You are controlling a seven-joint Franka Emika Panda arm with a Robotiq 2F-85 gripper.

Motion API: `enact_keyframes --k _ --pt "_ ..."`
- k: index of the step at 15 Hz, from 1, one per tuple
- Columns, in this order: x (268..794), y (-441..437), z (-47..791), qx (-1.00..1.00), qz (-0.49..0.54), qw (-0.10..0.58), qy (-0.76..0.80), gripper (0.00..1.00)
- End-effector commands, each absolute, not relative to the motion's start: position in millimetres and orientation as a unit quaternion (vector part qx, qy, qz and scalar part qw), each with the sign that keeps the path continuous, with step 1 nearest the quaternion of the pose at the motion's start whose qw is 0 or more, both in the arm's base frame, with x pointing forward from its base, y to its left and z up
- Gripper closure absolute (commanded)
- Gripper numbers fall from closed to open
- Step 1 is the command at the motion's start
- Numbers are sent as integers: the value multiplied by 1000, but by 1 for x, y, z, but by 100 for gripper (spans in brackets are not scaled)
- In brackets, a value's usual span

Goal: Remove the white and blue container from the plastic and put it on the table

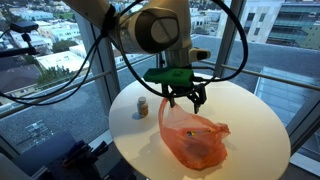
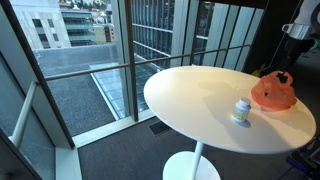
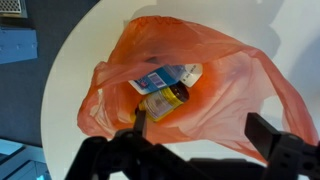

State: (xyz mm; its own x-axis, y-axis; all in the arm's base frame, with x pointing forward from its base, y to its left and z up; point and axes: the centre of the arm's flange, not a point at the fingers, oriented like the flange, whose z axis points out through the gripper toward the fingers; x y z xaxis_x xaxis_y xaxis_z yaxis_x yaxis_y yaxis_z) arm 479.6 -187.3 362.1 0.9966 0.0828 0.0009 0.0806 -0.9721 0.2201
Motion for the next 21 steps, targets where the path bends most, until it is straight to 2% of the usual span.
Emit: enact_keyframes --k 1,11,21 --pt "477 -204 352 993 4 112 37 0" --pt "483 -221 301 996 3 71 50 0" --pt "453 -254 283 997 -31 65 7 0"
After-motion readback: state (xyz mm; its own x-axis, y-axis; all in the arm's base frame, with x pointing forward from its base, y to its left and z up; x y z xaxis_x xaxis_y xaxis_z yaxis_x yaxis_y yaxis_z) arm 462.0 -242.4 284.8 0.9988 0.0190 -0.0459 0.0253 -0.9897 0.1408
